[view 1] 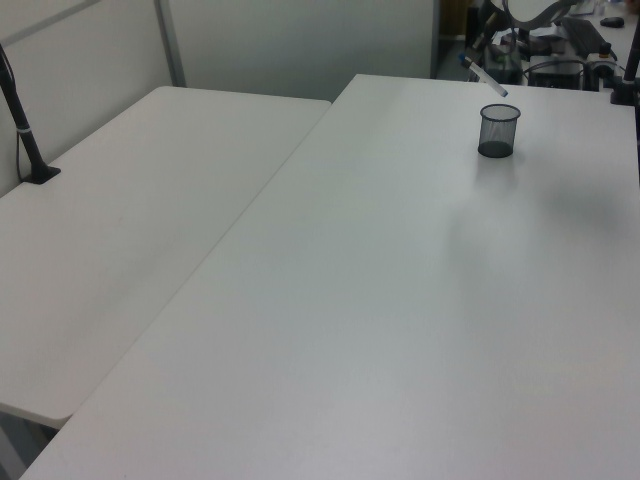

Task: Insert the marker
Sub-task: 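Lift the marker and carry it over the black mesh cup, then lower the marker into the cup and open the gripper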

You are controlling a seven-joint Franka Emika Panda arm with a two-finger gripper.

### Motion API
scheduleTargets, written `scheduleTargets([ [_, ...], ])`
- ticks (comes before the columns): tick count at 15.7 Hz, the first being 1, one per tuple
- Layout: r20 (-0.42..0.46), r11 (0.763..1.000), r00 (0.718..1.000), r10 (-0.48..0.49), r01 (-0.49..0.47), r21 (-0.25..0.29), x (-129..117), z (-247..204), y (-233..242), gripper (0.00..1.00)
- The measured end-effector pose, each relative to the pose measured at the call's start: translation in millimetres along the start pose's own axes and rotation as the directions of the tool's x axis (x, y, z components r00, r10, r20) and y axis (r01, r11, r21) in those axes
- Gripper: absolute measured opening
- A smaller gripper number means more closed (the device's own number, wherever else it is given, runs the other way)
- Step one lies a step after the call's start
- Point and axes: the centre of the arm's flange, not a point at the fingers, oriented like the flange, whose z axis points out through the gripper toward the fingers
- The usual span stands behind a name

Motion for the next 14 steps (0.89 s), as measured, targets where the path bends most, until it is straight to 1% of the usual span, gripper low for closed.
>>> scheduleTargets([
  [4,0.038,1.000,0.999,-0.006,0.005,0.012,-17.7,15.8,-2.2,0.19],
  [7,-0.029,1.000,1.000,0.002,-0.002,-0.008,-29.5,28.8,-7.1,0.20],
  [8,-0.038,1.000,0.999,0.003,-0.003,-0.011,-37.6,37.1,-10.5,0.20],
  [10,-0.030,1.000,1.000,0.003,-0.004,-0.008,-43.0,42.2,-12.6,0.20],
  [13,-0.028,1.000,1.000,0.005,-0.005,-0.006,-44.4,43.2,-12.8,0.24],
  [14,-0.028,1.000,1.000,0.005,-0.006,-0.006,-44.5,43.2,-12.7,0.32],
])
